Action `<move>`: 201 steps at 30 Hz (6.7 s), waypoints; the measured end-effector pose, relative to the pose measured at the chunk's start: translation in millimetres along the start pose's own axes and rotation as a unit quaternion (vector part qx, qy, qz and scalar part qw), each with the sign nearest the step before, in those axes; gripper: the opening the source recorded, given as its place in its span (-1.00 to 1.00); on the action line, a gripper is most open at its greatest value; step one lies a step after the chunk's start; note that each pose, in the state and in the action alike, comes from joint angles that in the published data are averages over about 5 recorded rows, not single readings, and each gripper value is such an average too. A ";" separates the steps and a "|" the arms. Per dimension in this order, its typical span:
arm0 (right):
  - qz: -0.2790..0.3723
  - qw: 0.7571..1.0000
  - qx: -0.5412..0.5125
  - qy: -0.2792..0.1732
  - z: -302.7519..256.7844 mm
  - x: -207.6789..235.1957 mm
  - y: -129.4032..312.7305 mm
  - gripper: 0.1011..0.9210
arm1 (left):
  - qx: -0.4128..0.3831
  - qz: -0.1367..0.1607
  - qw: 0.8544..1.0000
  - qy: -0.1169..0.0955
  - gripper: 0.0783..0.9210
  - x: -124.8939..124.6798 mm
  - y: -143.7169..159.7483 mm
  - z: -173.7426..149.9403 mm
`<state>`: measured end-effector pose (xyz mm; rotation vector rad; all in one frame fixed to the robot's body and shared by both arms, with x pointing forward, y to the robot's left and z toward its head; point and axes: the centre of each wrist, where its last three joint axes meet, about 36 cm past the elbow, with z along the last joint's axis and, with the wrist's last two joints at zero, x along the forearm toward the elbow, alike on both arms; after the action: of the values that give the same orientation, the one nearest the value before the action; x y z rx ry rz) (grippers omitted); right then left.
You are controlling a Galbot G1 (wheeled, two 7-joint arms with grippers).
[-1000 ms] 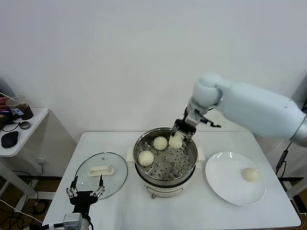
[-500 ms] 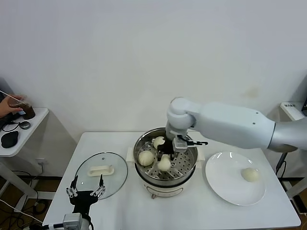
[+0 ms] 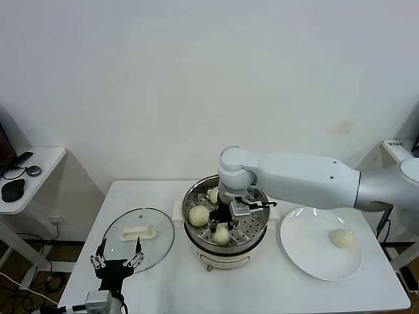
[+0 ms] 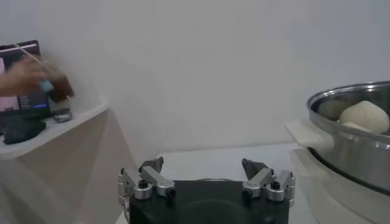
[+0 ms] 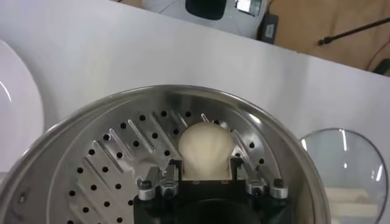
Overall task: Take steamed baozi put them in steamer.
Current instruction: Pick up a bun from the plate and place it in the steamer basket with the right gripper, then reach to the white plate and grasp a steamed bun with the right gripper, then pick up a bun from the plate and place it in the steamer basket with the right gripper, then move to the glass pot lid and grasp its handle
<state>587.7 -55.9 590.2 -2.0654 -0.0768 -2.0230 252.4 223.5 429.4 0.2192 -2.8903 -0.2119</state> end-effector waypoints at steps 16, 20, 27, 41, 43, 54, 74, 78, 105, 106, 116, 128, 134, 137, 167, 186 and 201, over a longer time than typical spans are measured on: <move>0.058 0.989 -0.133 0.022 9.0 79.0 36.4 0.76 | 0.000 0.008 1.000 -0.004 0.77 -0.5 0.0 -3.8; 0.103 0.959 -0.260 0.035 12.5 111.9 77.9 0.76 | 0.001 0.007 1.000 -0.005 0.77 0.2 2.5 -4.8; 0.148 0.846 -0.509 0.065 4.4 156.5 182.0 0.76 | 0.004 0.010 1.000 -0.010 0.77 -1.9 6.7 -8.7; 0.075 0.669 -0.735 0.076 -64.9 97.5 336.1 0.76 | 0.016 0.019 1.000 0.005 0.77 -0.3 3.3 -3.5; 0.060 0.659 -0.746 0.077 -71.9 81.8 349.0 0.76 | 0.016 0.018 1.000 0.008 0.77 0.5 3.4 -2.0; 0.001 0.624 -0.774 0.104 -79.5 22.5 401.8 0.76 | 0.015 0.010 1.000 0.024 0.77 2.3 5.4 6.7; -0.044 0.613 -0.783 0.099 -58.5 -58.6 427.3 0.76 | 0.010 0.008 0.999 0.039 0.77 -2.0 6.1 18.7; -0.052 0.613 -0.782 0.099 -58.2 -65.7 428.5 0.76 | 0.010 0.008 0.999 0.040 0.77 -2.1 6.1 19.2; -0.049 0.600 -0.792 0.101 -59.5 -72.4 434.8 -0.03 | 0.009 0.009 0.999 0.041 0.77 -4.5 4.7 21.1; -0.046 0.599 -0.793 0.101 -59.4 -69.9 434.6 -0.11 | 0.009 0.009 0.999 0.041 0.77 -5.1 4.5 21.0; 0.004 0.604 -0.791 0.100 -40.1 -7.7 397.4 -0.32 | 0.001 0.007 0.999 0.034 0.77 -10.3 4.1 20.2; 0.086 0.653 -0.750 0.066 8.6 101.3 258.6 -0.31 | -0.003 0.013 1.000 0.015 0.77 -10.2 2.1 9.9; 0.097 0.673 -0.732 0.044 17.3 121.1 190.0 -0.31 | -0.002 0.012 1.000 0.010 0.77 -8.7 2.6 6.5; 0.094 0.679 -0.727 0.038 20.2 119.8 164.1 -0.31 | -0.001 0.012 1.000 0.009 0.77 -8.5 1.9 5.4; 0.043 0.695 -0.715 0.063 33.7 11.7 90.8 -0.31 | 0.001 0.012 1.000 0.010 0.77 -11.3 1.9 6.8; 0.054 0.686 -0.722 0.068 26.8 19.4 102.8 0.72 | 0.003 0.012 1.000 0.006 0.77 -9.5 1.6 3.3; 0.220 0.626 -0.748 0.022 2.1 89.4 166.8 0.76 | 0.001 0.005 1.000 0.007 0.77 -7.2 6.2 6.7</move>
<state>627.9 -229.0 655.4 -2.0691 2.5971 -1.7380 256.9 231.6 422.4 0.2064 -2.8774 -0.2064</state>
